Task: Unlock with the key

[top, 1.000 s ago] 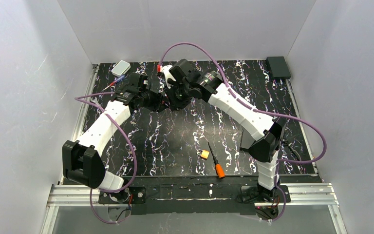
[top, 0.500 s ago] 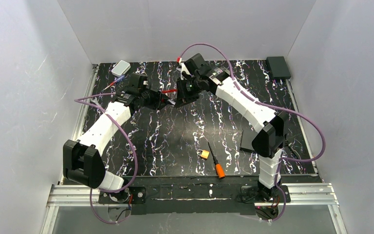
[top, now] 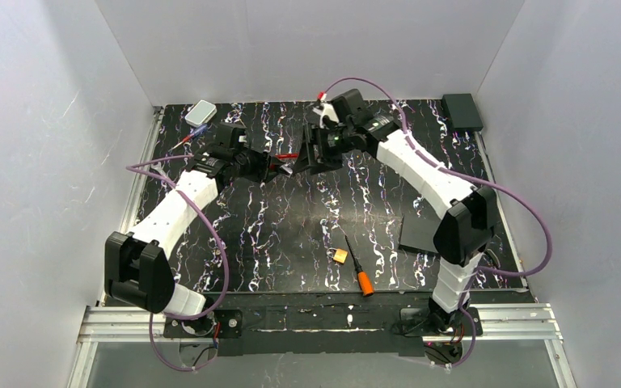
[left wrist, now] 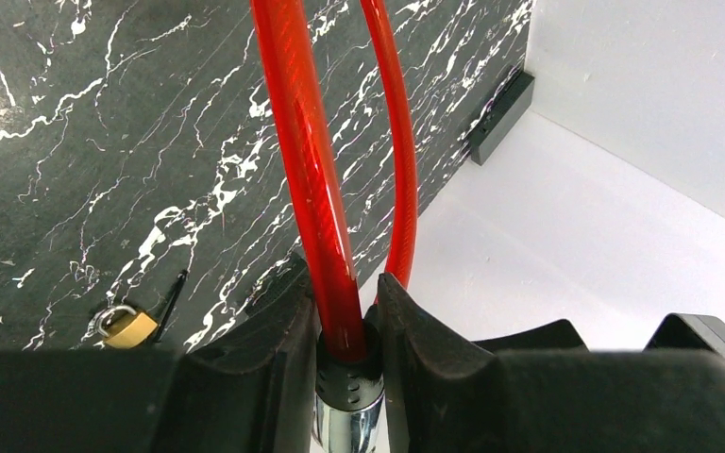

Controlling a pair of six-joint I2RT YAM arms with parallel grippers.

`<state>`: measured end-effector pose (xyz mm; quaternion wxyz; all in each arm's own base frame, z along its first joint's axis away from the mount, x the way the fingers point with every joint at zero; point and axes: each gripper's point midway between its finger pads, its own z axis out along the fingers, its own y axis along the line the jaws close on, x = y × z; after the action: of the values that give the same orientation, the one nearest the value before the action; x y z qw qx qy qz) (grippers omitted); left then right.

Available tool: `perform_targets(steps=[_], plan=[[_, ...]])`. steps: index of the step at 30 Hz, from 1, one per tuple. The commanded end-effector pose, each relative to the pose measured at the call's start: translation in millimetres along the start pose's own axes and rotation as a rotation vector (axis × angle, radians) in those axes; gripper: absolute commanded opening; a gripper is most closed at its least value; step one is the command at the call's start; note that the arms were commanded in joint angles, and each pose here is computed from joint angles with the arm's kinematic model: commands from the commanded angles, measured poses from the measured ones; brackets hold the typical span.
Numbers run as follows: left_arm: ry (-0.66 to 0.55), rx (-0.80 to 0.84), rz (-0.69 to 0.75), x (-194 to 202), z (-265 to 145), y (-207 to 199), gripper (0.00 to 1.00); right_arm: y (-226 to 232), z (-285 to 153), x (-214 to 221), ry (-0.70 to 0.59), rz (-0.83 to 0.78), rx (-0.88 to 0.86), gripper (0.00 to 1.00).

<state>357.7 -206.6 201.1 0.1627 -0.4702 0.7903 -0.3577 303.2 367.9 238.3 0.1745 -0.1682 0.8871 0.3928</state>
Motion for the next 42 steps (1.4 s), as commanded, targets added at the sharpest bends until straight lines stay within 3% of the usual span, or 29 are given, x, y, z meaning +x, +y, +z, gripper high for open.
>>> perform_targets(steps=[1, 4, 10, 18, 27, 36, 42], plan=[[0.027, 0.094, 0.036, 10, -20, -17, 0.0, 14, -43, -23, -0.131, 0.034, -0.09, 0.73], [0.034, 0.093, 0.041, 11, -18, -12, 0.0, -3, -53, -28, -0.174, 0.153, -0.078, 0.76], [0.073, 0.109, 0.022, 15, -7, -6, 0.0, -60, -61, -18, -0.153, 0.437, 0.152, 0.77], [0.086, 0.108, 0.012, 16, 2, 3, 0.0, -54, -21, -4, -0.082, 0.858, 0.02, 0.77], [0.118, 0.094, 0.002, 21, 10, 19, 0.0, -41, 12, -13, -0.063, 0.919, -0.055, 0.76], [0.133, 0.082, -0.006, 23, 10, 22, 0.0, -44, 39, 6, 0.0, 0.941, -0.016, 0.7], [0.164, 0.062, -0.001, 28, 9, 25, 0.0, -52, 50, 15, 0.009, 0.935, -0.027, 0.5]])
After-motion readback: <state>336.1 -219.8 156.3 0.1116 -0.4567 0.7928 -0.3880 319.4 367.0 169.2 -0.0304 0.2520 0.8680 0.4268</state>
